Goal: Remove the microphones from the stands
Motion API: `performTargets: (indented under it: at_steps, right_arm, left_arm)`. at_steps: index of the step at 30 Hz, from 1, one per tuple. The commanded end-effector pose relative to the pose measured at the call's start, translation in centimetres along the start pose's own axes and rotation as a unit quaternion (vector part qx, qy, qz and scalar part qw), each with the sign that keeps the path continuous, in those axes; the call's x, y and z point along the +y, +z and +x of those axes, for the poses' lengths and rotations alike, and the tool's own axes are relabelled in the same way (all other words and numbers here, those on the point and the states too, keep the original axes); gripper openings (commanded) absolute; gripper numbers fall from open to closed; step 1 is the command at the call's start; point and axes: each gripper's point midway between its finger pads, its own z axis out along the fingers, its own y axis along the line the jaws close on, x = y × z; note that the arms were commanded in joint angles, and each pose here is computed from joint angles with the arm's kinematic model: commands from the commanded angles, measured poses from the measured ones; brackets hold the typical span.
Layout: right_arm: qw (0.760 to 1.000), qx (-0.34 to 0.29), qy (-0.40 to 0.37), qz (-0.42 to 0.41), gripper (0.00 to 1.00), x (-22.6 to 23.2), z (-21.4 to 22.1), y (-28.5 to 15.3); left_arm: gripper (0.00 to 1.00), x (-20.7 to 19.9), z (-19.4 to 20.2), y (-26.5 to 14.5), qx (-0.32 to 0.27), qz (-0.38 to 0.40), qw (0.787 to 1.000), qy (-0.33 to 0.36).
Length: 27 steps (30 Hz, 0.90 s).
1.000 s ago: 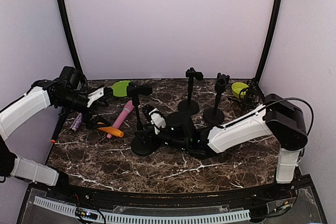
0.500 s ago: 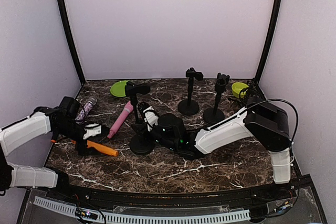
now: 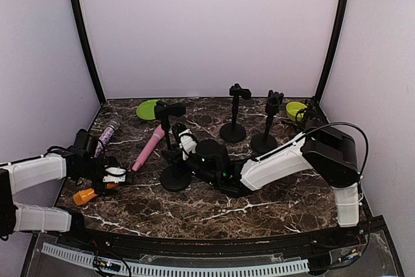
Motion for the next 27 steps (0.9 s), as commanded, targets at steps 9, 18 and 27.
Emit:
performTargets:
  at_steps: [9,18,27]
  right_arm:
    - [0.999,-0.024,0.025,-0.007,0.34,0.3,-1.7,0.0]
    - [1.0,-0.024,0.014,-0.004,0.3,0.1,-1.2,-0.5]
    - [1.0,-0.025,-0.016,0.009,0.24,-0.1,-1.0,0.8]
  left_arm:
    - [0.51,8.0,0.8,1.8,0.035,-0.014,0.991,-0.13]
    - [0.42,10.8,0.7,2.4,0.034,-0.025,0.984,-0.172]
    - [0.75,12.6,-6.3,-4.8,-0.122,0.008,0.963,-0.239]
